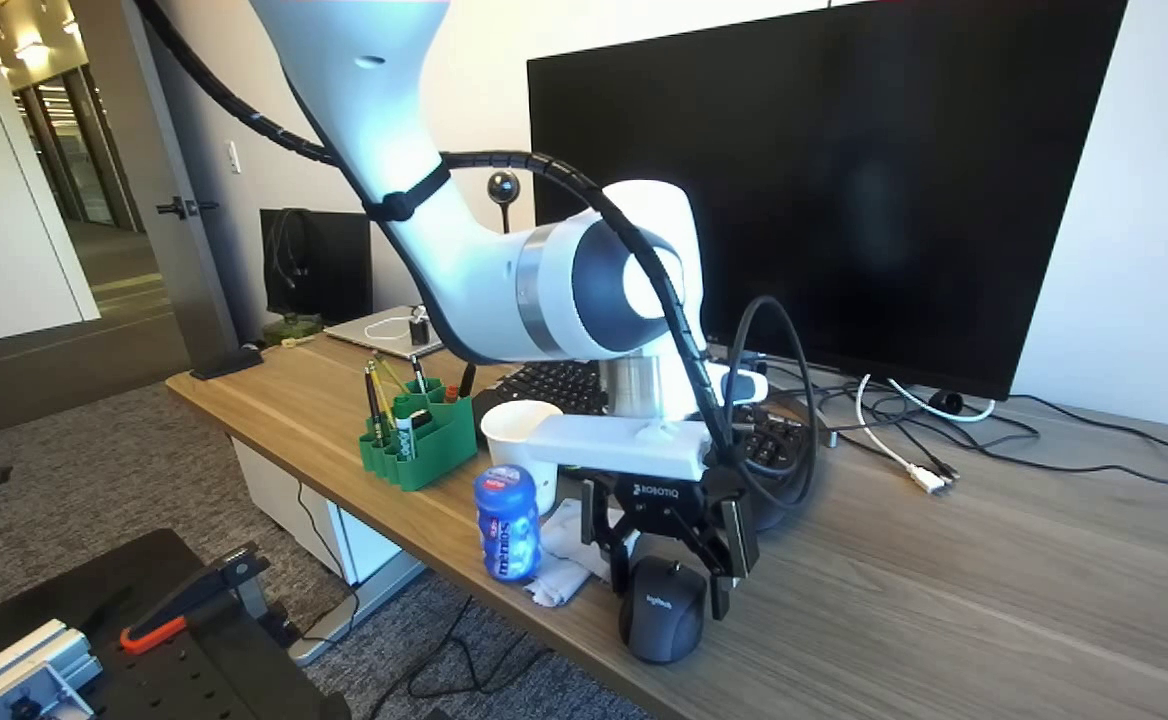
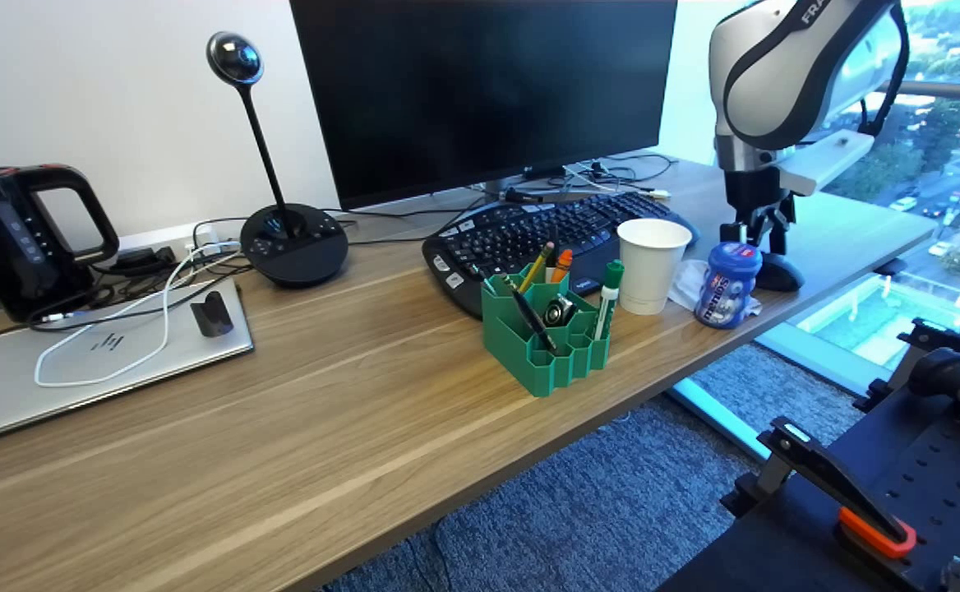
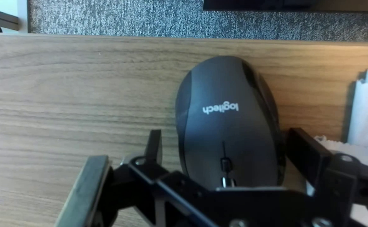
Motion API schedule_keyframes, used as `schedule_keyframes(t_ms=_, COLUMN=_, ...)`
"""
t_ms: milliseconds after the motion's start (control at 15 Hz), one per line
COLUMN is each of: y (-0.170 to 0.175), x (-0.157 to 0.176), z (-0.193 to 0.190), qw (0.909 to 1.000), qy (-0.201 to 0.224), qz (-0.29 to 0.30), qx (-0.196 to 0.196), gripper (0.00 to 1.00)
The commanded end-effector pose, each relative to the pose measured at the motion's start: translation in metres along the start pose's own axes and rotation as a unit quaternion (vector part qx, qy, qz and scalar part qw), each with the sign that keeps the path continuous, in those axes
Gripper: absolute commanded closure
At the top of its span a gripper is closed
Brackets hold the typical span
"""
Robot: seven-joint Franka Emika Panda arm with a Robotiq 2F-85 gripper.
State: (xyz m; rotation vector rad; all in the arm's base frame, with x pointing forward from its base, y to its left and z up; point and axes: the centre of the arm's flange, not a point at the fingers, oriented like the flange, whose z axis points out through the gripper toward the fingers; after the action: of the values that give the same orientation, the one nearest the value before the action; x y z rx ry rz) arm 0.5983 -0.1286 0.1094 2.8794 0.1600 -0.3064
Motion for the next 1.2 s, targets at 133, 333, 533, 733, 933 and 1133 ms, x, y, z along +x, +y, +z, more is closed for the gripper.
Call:
schedule_keyframes(t_ms=133, y=0.011, x=-0.003, z=-0.031, qw=0.9998, qy=-0.013, qz=0.011, qx=0.014, gripper=0.0)
schedule_keyframes(t_ms=333, y=0.018, x=-0.009, z=-0.053, qw=0.9992, qy=-0.018, qz=0.023, qx=0.029, gripper=0.0)
schedule_keyframes(t_ms=533, y=0.026, x=-0.014, z=-0.076, qw=0.9984, qy=-0.017, qz=0.034, qx=0.041, gripper=0.0)
schedule_keyframes(t_ms=733, y=0.037, x=-0.023, z=-0.105, qw=0.9978, qy=-0.007, qz=0.042, qx=0.05, gripper=0.0)
schedule_keyframes(t_ms=933, y=0.052, x=-0.032, z=-0.134, qw=0.9971, qy=0.005, qz=0.051, qx=0.055, gripper=0.0)
schedule_keyframes(t_ms=1133, y=0.067, x=-0.044, z=-0.164, qw=0.9957, qy=0.021, qz=0.05, qx=0.075, gripper=0.0)
